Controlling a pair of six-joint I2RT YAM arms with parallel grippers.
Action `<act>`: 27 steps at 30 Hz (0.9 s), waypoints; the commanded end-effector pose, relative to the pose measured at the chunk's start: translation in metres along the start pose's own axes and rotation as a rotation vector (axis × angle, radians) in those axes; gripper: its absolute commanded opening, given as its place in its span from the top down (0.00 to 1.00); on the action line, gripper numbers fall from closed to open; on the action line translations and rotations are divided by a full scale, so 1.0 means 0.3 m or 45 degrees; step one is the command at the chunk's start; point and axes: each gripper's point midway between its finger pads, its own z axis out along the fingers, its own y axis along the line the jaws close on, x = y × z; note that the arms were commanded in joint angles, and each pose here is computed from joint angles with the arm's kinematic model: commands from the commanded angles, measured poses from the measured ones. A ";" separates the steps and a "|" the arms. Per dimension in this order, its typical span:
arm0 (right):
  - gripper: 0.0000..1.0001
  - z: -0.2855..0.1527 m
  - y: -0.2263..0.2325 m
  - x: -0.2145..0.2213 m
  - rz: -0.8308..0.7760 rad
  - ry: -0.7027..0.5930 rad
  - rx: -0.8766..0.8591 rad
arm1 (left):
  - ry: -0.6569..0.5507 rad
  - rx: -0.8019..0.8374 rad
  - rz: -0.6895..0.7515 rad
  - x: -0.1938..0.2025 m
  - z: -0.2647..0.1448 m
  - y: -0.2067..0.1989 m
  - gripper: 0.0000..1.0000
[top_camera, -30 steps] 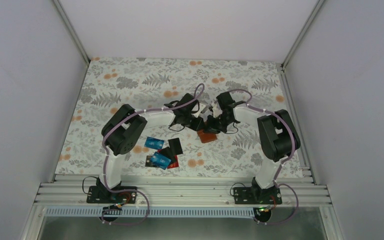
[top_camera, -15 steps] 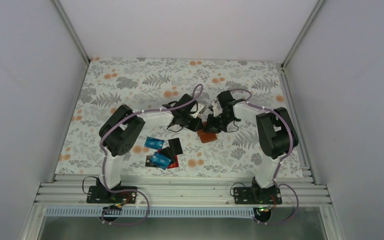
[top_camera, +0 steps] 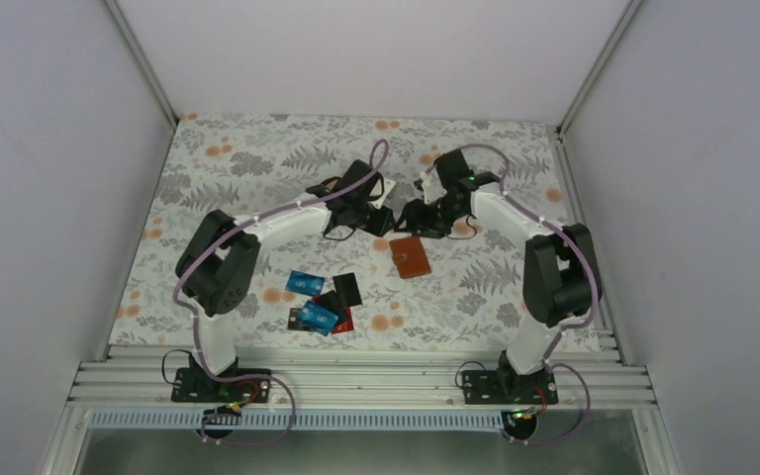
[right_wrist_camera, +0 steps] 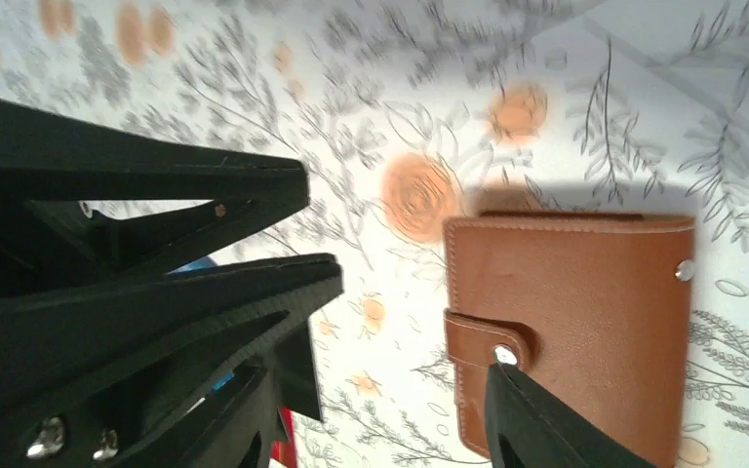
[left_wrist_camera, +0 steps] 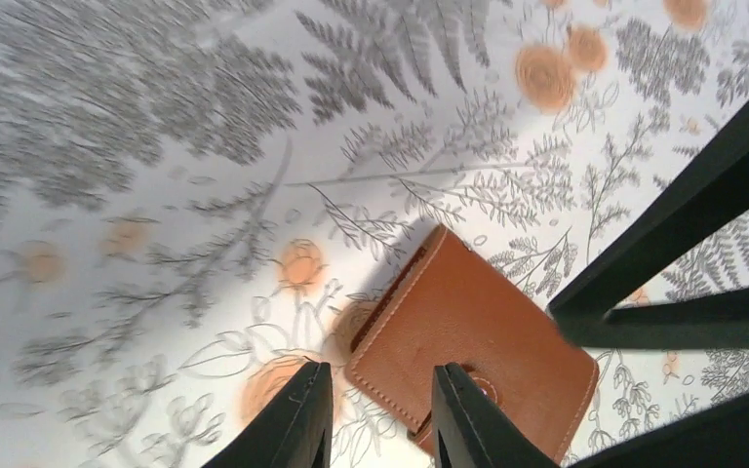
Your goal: Put the credit cards into the card holder
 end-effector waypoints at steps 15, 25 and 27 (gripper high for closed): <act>0.00 -0.992 0.165 -0.236 -0.221 -1.614 0.476 | -0.640 -0.750 -0.221 -0.089 -0.867 0.360 0.00; 0.00 -0.872 -0.052 -0.202 -0.458 -1.613 0.818 | -1.015 -1.299 -0.203 0.078 -1.105 0.562 0.00; 0.00 -0.835 -0.127 -0.174 -0.456 -1.638 0.853 | -1.013 -1.326 -0.170 0.119 -1.092 0.592 0.00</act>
